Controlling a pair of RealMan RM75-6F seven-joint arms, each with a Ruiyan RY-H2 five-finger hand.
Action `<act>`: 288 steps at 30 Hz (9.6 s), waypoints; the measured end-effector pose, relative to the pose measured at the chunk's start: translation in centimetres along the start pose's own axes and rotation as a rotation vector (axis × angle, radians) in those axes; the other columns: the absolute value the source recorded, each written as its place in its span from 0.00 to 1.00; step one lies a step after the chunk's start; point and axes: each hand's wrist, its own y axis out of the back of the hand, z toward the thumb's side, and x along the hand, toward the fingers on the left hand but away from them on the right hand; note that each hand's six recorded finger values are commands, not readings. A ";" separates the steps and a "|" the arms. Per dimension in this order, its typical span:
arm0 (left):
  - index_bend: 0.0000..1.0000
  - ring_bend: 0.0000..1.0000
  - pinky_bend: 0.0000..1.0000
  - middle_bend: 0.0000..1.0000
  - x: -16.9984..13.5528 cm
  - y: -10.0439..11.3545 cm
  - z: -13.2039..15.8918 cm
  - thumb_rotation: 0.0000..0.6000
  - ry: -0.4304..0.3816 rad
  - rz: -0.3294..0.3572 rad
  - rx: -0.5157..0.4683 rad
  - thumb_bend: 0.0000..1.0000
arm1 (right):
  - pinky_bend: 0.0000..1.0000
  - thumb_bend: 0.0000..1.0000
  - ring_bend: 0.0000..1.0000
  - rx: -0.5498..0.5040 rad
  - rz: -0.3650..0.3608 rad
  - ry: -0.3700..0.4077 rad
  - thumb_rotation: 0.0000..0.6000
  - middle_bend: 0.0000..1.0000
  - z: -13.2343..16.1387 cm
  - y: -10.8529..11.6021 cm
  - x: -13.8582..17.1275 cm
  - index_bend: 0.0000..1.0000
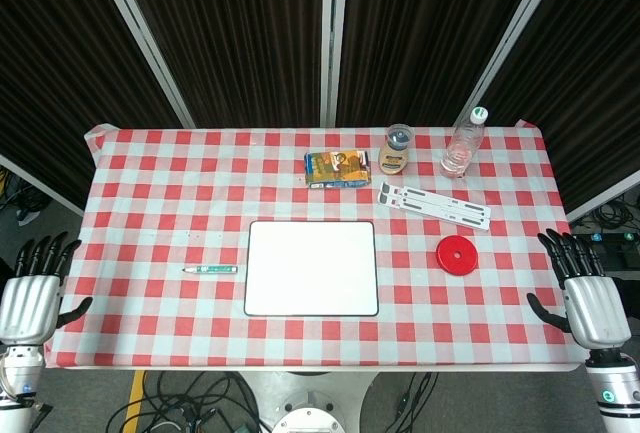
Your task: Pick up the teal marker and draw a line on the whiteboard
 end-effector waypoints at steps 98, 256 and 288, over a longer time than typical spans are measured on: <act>0.59 0.83 0.95 0.61 10.9 -11.7 22.8 1.00 -0.231 -0.345 0.045 0.40 | 0.00 0.19 0.00 0.032 0.052 -0.052 1.00 0.06 -1.4 0.1 -0.3 0.00; 0.58 0.66 0.87 0.60 8.9 -13.4 32.1 1.00 -0.338 -0.227 -0.767 0.41 | 0.00 0.19 0.00 -0.001 0.059 -0.029 1.00 0.06 -2.0 0.5 1.0 0.00; 0.09 0.19 0.47 0.13 15.7 -11.3 20.6 1.00 -0.279 -0.331 0.073 0.40 | 0.00 0.19 0.00 -0.008 0.036 -0.057 1.00 0.06 -2.8 0.9 1.2 0.00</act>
